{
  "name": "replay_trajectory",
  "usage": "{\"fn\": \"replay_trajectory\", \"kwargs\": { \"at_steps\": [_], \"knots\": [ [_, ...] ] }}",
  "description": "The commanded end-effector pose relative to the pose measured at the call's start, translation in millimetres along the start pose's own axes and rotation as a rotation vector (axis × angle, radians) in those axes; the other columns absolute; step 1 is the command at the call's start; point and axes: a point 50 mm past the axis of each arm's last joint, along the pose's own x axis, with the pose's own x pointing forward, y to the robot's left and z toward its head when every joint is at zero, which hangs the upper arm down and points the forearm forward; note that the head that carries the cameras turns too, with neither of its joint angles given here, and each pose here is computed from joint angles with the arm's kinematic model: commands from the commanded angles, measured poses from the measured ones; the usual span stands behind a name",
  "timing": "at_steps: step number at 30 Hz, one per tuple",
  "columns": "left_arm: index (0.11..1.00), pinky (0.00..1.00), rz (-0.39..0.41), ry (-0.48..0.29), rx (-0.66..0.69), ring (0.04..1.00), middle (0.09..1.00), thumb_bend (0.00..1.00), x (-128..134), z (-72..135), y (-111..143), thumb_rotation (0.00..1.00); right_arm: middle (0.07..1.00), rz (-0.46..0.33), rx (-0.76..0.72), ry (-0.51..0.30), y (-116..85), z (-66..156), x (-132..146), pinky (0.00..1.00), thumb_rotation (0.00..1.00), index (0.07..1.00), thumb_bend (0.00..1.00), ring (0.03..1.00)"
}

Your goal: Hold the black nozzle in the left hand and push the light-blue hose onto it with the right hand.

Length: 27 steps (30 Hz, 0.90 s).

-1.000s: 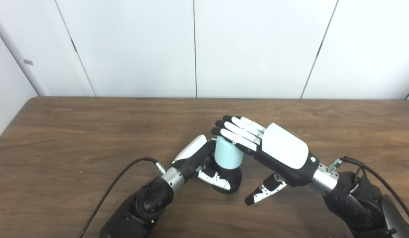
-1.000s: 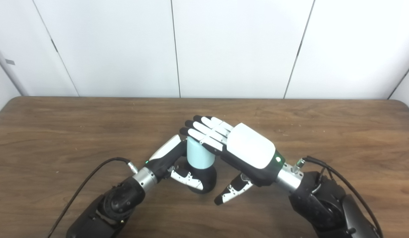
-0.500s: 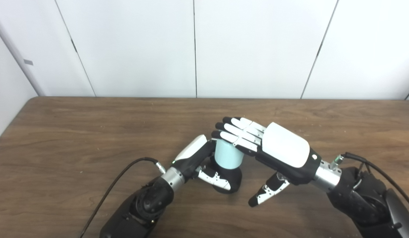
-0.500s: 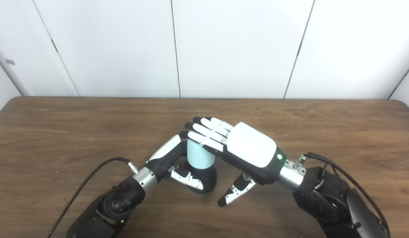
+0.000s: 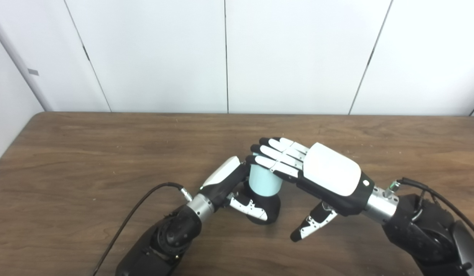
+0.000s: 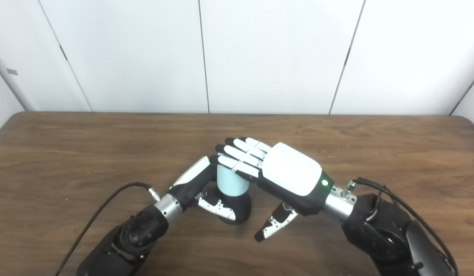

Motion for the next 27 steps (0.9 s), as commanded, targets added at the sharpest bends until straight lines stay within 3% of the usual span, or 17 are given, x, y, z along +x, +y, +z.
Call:
{"fn": "replay_trajectory", "kwargs": {
  "at_steps": [1, 27],
  "knots": [
    [0.487, 0.27, -0.152, 0.240, 0.046, 0.348, 0.473, 0.53, -28.6, -45.4, -23.8, 0.00, 0.982, 0.039, -0.018, -0.009, -2.3, 1.8, -2.8, 0.96, 0.23, 0.943, 0.76, 0.994],
    [0.487, 0.27, -0.152, 0.239, 0.042, 0.347, 0.473, 0.53, -29.2, -45.8, -23.4, 0.00, 0.964, 0.076, -0.111, -0.138, -2.8, 1.2, -3.7, 0.95, 0.19, 0.945, 0.75, 0.974]
  ]
}}
